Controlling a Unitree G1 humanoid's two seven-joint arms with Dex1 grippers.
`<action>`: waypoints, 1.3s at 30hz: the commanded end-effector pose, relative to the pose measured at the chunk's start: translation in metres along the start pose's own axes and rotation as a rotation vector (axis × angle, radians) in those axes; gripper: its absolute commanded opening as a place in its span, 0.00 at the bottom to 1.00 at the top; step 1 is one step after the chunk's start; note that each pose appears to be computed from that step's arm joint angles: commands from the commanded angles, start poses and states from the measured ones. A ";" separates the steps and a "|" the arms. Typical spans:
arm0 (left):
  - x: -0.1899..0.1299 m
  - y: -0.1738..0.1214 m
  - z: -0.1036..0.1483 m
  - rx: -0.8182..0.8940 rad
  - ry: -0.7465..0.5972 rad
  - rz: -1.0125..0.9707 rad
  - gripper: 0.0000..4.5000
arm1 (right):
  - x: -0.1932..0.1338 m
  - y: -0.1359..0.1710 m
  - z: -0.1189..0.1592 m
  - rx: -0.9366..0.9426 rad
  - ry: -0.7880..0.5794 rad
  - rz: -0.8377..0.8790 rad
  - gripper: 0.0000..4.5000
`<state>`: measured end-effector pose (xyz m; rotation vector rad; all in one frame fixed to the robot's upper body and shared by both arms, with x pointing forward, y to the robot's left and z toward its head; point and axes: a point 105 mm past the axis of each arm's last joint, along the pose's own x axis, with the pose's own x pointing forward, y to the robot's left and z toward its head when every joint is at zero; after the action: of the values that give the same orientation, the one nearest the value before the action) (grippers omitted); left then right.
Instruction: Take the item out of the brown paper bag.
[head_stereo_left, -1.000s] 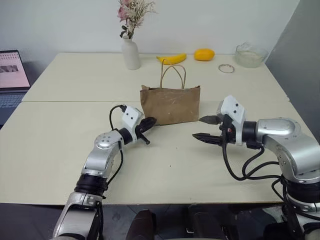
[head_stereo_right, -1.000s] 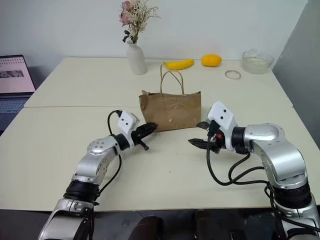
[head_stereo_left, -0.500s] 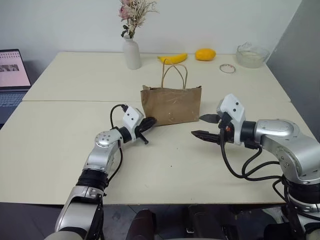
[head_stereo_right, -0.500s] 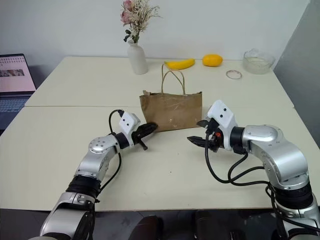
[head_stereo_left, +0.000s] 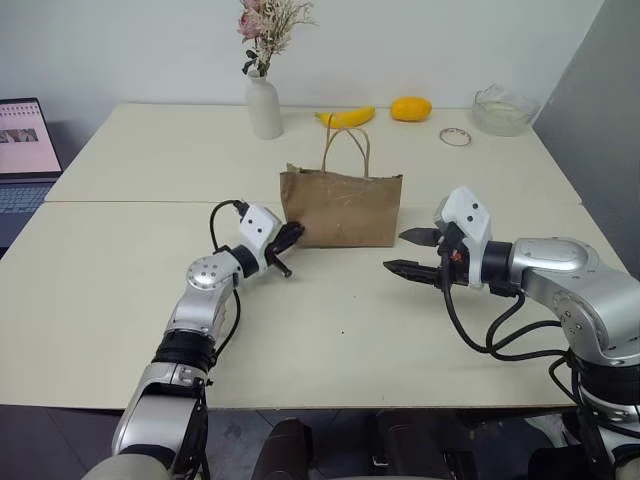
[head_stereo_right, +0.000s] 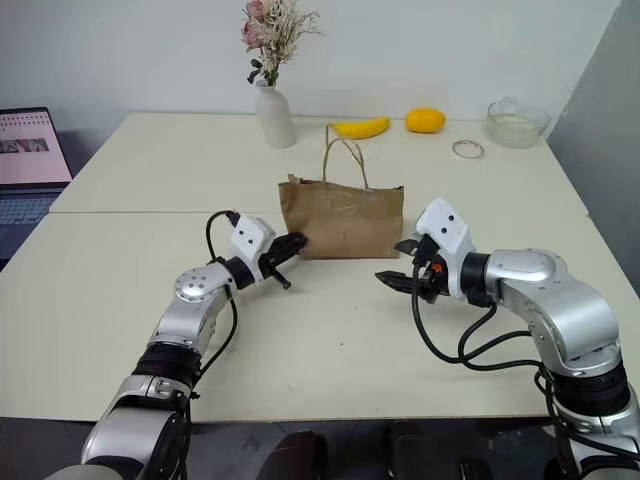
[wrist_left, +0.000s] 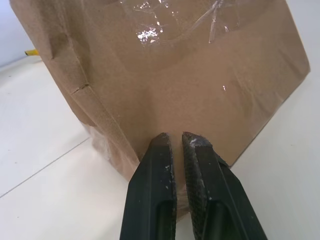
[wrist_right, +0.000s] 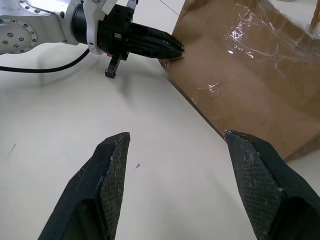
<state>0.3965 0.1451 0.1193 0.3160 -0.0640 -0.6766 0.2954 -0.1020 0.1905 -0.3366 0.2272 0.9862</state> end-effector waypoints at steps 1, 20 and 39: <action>0.001 0.005 0.016 0.013 -0.065 0.022 0.09 | -0.003 0.001 0.012 -0.046 -0.029 0.003 0.70; -0.134 -0.059 0.105 -0.111 -0.145 0.001 0.18 | 0.011 -0.072 0.047 -0.154 -0.167 -0.211 0.70; -0.139 -0.072 0.101 -0.073 -0.088 0.008 0.80 | 0.112 -0.125 0.081 -0.522 0.114 -0.227 0.01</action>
<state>0.2341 0.1551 0.1892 0.1715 -0.0778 -0.6768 0.4660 -0.0536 0.2314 -0.8173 0.0732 0.7702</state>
